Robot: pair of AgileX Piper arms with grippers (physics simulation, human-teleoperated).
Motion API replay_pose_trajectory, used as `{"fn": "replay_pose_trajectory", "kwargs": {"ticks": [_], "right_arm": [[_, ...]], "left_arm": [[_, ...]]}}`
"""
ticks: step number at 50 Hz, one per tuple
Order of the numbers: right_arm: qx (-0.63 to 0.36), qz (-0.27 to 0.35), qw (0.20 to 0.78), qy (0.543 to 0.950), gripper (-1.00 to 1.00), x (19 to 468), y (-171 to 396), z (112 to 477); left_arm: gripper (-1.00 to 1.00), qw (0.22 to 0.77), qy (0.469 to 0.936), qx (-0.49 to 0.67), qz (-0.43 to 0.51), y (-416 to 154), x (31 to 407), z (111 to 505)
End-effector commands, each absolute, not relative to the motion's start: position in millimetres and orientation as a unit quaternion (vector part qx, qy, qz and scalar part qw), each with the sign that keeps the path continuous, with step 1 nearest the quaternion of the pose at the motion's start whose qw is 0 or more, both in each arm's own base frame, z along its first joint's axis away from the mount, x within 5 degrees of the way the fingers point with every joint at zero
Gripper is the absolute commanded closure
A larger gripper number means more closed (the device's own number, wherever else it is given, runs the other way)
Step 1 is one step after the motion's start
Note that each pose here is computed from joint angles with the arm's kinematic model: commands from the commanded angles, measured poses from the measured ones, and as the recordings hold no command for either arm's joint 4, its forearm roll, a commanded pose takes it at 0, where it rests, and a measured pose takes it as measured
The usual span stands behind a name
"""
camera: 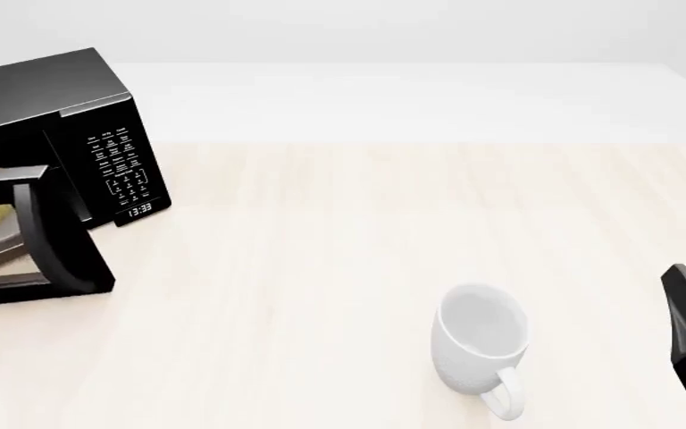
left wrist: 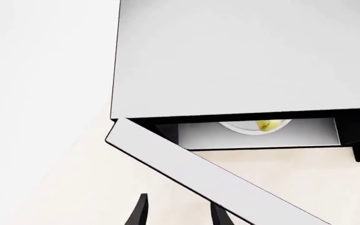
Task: Put the yellow and white mug in the microwave and close it.
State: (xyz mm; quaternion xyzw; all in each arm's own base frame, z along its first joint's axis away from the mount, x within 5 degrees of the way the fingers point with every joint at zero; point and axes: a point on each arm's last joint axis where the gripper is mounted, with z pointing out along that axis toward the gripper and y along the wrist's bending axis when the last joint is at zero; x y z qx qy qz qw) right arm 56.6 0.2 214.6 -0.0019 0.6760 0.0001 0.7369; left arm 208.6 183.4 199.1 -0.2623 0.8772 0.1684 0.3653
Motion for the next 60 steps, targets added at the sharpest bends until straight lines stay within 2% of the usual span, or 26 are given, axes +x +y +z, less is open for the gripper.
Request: {"fn": "replay_pose_trajectory", "kwargs": {"ticks": [1,29,36,46,60], "right_arm": [[-0.002,0.0,0.737,0.676,-1.0,57,0,214],[-0.002,0.0,0.737,0.676,-1.0,57,0,214],[-0.002,0.0,0.737,0.676,-1.0,57,0,214],[-0.002,0.0,0.737,0.676,-1.0,57,0,214],[-0.002,0.0,0.737,0.676,-1.0,57,0,214]], "left_arm": [[-1.0,0.388,0.864,-0.28,0.158,186,221,205],[-1.0,0.403,0.865,-0.263,0.142,190,258,203],[-1.0,0.403,0.859,-0.286,0.132,195,264,202],[-1.0,0.391,0.841,-0.352,0.129,221,254,196],[-1.0,0.4,0.857,-0.304,0.111,184,263,198]]}}
